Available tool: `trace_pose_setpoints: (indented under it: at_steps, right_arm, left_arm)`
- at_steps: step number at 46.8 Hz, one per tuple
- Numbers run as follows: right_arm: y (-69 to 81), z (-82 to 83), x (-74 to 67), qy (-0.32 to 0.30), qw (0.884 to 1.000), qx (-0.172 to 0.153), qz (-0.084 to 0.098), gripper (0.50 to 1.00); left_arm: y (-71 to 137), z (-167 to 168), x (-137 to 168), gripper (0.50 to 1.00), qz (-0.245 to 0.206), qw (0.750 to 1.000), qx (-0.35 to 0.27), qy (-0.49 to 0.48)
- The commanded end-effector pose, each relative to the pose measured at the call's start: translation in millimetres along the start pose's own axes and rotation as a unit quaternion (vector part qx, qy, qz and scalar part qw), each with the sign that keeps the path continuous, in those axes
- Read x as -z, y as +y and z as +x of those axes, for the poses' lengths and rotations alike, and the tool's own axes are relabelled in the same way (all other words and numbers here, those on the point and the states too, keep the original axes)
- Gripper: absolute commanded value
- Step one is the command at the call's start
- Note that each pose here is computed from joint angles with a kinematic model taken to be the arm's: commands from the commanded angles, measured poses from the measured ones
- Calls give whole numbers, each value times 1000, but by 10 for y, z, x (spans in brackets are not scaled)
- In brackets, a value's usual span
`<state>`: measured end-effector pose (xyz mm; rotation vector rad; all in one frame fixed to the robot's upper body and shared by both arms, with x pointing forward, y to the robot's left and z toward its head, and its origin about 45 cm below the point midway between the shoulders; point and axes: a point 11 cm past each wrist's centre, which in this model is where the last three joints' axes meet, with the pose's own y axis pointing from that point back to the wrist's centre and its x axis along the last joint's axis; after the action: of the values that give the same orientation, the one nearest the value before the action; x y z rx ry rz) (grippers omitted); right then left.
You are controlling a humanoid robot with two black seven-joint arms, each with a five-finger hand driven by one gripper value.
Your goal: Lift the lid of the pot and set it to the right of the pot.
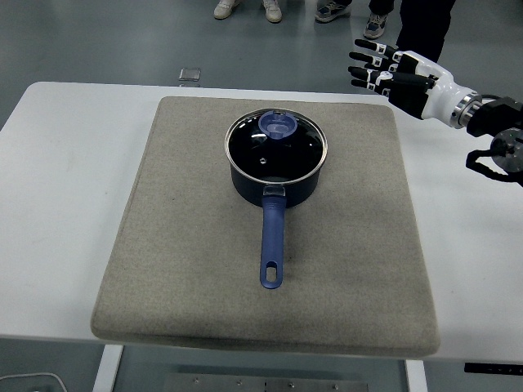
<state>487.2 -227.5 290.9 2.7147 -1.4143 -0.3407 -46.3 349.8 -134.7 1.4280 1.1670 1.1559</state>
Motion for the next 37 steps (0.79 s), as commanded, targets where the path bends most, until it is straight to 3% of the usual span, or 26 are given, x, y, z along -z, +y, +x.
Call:
trace_pose_setpoints:
  at_steps: [1,9,17,30,37]
  right_arm:
    - [-36,-76,104,31,999,12,2,919]
    - [-81,-198,193,94,995,34,-7,919]
    - [-138,-343,343,183,981,62,-17,919]
    - [-208,-654,500,322,939,112,-46,919]
    - [-253,-743,568,384,913,123,-65,919]
  left_arm:
    - [0,0,0,1000,0,1000,0,0]
    - [0,0,-1,1000,0,1000,0,0]
    - [0,0,0,1000,0,1000,0,0]
    - [0,0,-1,1000,0,1000,0,0]
    - [0,0,0,1000,0,1000,0,0]
